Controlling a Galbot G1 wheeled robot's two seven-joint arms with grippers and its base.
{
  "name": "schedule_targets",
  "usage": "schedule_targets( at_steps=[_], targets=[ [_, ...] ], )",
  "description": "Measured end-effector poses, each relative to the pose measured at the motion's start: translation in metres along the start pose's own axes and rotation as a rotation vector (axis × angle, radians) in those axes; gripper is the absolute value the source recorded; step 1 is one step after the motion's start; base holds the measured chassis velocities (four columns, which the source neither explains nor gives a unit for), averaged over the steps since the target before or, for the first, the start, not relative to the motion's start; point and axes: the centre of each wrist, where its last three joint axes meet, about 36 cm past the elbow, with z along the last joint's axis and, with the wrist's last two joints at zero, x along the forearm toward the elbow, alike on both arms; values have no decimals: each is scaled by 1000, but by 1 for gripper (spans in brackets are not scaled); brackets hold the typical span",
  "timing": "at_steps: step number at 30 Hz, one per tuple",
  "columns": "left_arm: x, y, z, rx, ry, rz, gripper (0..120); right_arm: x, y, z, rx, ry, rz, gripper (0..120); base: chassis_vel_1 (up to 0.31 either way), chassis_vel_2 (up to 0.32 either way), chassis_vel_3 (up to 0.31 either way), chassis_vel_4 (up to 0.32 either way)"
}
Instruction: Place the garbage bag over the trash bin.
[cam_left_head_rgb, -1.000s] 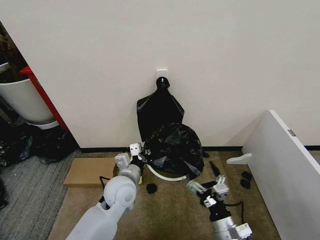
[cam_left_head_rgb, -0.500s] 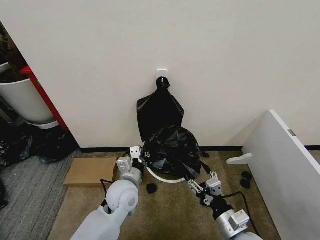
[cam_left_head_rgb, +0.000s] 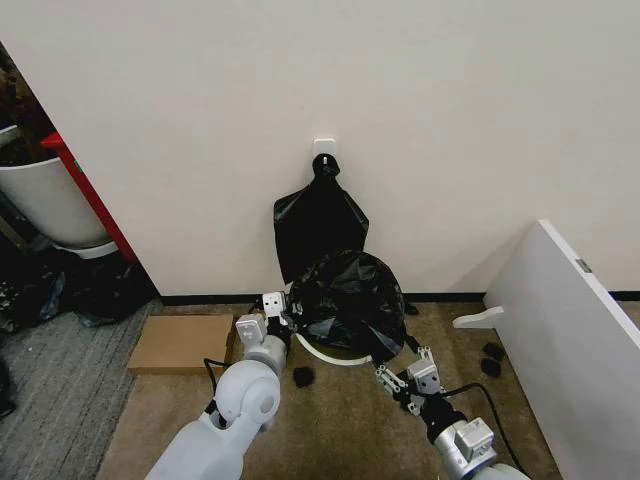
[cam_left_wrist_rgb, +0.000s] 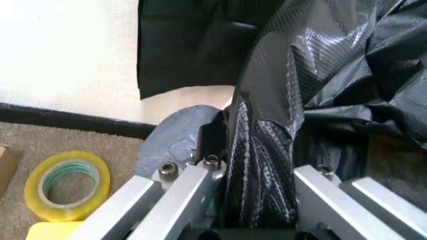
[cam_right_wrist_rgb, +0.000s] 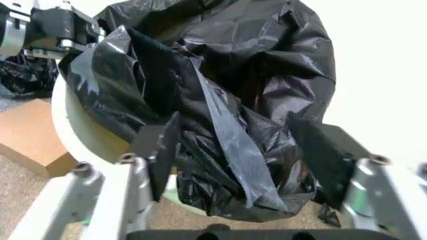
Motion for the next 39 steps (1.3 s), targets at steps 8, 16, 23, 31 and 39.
schedule_targets(
  at_steps=[8,16,23,31,39],
  targets=[
    [3,-1,-1,1,-1,0,1,0,0,0,1,0,-3,29,0,0,0,0],
    [7,-2,-2,4,-5,2,1,1,-1,6,49,4,2,0,0,0,0,0],
    [10,0,-6,16,-5,5,1,-1,-8,26,76,-77,-76,0,0,0,0,0],
    [7,0,-16,84,4,13,1,-13,-43,77,37,-404,-572,0,0,0,0,0],
    [16,-10,-31,192,64,70,1,-26,-64,114,193,-376,-646,0,0,0,0,0]
  ],
)
